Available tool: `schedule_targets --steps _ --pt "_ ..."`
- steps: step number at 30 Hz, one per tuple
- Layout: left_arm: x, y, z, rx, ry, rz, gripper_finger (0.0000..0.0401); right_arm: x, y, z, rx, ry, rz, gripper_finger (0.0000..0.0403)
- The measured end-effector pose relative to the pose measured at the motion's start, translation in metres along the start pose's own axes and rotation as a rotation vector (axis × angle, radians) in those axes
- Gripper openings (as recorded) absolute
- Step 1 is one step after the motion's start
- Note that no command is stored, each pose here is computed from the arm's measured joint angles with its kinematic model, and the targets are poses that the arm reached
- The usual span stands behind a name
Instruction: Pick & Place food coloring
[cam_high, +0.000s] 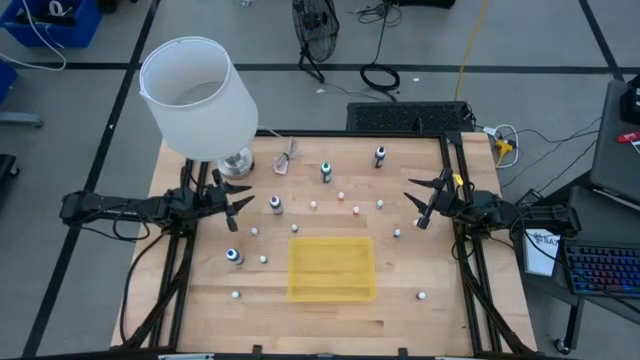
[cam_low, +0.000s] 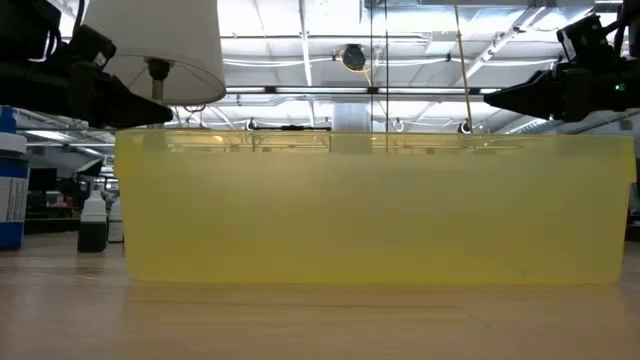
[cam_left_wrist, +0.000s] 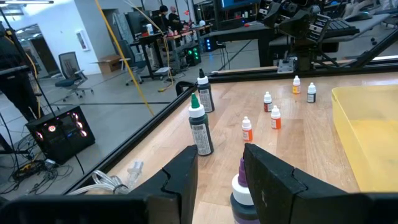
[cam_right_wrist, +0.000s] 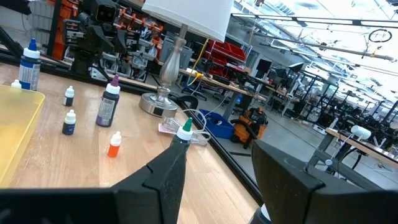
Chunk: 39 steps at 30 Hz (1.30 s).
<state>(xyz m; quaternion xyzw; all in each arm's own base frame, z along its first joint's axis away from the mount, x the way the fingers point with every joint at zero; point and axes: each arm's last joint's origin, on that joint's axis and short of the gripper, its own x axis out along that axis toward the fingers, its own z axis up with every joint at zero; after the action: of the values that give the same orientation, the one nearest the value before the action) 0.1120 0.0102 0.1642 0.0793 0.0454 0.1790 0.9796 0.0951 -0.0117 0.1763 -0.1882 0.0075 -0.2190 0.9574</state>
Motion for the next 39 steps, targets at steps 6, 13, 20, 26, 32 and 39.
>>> schedule_targets --steps 6,13,20,26,32,39 --pt "0.0000 0.0000 -0.0001 0.000 0.000 0.000 0.0132 0.0000 0.0000 0.0000 0.000 0.000 0.000 0.0173" --pt "0.0000 0.0000 -0.0001 0.000 0.000 0.000 0.0132 0.0000 0.0000 0.0000 0.000 0.000 0.000 0.0173" --pt "0.0000 0.0000 0.0000 0.000 0.000 0.000 0.0131 0.0000 0.0000 0.0000 0.001 0.000 0.000 0.0173" --pt "0.0000 0.0000 0.0000 0.000 0.000 0.000 0.0132 -0.0001 0.0025 0.0011 0.479 -0.016 0.093 0.0173" --pt "0.0000 -0.0001 -0.0001 0.000 0.000 -0.001 0.0131 -0.0001 0.0000 0.0044 0.750 -0.043 0.060 0.0173" --pt "0.0000 -0.0001 -0.0001 0.000 0.000 -0.001 0.0132 0.0001 0.0004 0.0046 0.855 -0.040 0.077 0.0173"
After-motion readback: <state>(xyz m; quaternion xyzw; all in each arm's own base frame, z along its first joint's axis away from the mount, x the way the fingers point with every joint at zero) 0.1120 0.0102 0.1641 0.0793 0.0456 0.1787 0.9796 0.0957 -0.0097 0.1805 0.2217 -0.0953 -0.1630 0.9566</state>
